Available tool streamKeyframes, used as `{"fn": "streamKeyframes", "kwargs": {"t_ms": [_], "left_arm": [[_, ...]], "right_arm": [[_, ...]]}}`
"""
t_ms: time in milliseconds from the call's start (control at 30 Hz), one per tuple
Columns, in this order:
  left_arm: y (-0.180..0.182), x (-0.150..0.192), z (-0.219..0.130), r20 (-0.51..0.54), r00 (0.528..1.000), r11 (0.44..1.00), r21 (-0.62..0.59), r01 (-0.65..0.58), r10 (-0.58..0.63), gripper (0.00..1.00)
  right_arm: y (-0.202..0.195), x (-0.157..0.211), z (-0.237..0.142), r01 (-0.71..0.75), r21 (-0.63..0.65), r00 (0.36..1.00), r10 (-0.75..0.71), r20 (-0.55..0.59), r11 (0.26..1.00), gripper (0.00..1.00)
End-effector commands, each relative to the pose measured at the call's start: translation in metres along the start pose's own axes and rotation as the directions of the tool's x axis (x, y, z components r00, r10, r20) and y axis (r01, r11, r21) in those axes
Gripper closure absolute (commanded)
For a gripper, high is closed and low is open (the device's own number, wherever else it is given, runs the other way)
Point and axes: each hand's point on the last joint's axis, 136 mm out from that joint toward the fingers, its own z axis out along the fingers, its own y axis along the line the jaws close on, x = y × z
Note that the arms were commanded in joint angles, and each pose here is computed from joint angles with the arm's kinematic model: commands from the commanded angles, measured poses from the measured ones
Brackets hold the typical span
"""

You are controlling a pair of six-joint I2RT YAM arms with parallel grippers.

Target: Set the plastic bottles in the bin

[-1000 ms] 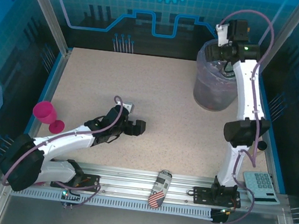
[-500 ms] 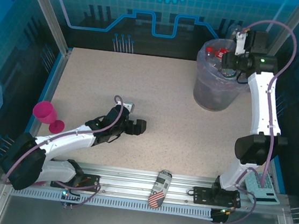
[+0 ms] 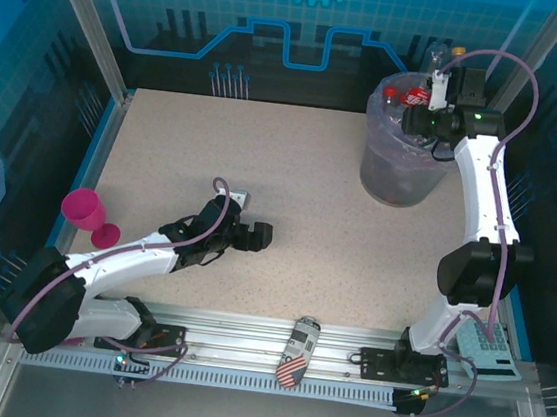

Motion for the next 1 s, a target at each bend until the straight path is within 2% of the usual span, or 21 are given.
{"fn": "streamKeyframes", "kwargs": {"t_ms": [0,200,300,433,533,667,767,867,967], "left_arm": [[-0.001,-0.014,-0.006,0.021,1.000,1.000,-0.014,-0.004,0.005,0.01],[0.008,-0.033,-0.021,0.060,0.997,0.996,-0.084,-0.042,0.047,0.01],[0.014,-0.050,-0.036,0.118,0.991,0.990,-0.131,-0.053,0.069,0.01],[0.030,-0.072,-0.056,0.169,0.974,0.972,-0.206,-0.115,0.151,0.01],[0.067,-0.085,-0.072,0.181,0.965,0.936,-0.330,-0.123,0.190,0.01],[0.116,-0.091,-0.084,0.247,0.955,0.908,-0.417,-0.047,0.163,0.01],[0.146,-0.086,-0.086,0.270,0.947,0.874,-0.486,-0.020,0.172,0.01],[0.165,-0.079,-0.078,0.269,0.941,0.857,-0.513,-0.041,0.205,0.01],[0.180,-0.074,-0.067,0.303,0.926,0.855,-0.517,-0.039,0.225,0.01]], "right_arm": [[-0.004,-0.025,-0.027,-0.011,0.004,0.996,0.010,0.092,1.000,0.31],[-0.009,-0.042,-0.085,-0.004,0.040,0.978,-0.005,0.210,0.999,0.19],[-0.002,-0.038,-0.114,0.002,0.014,0.962,-0.006,0.272,1.000,0.13],[0.013,-0.006,-0.144,0.025,-0.010,0.942,-0.020,0.334,1.000,0.07],[0.028,0.030,-0.157,0.042,-0.024,0.926,-0.029,0.377,0.999,0.02],[0.041,0.091,-0.147,0.081,0.006,0.936,-0.079,0.343,0.997,0.00],[0.039,0.144,-0.120,0.070,0.026,0.958,-0.074,0.276,0.997,0.00],[0.042,0.195,-0.081,0.045,-0.008,0.978,-0.042,0.206,0.999,0.00],[0.043,0.222,-0.052,0.057,-0.006,0.980,-0.055,0.190,0.998,0.00]]}}
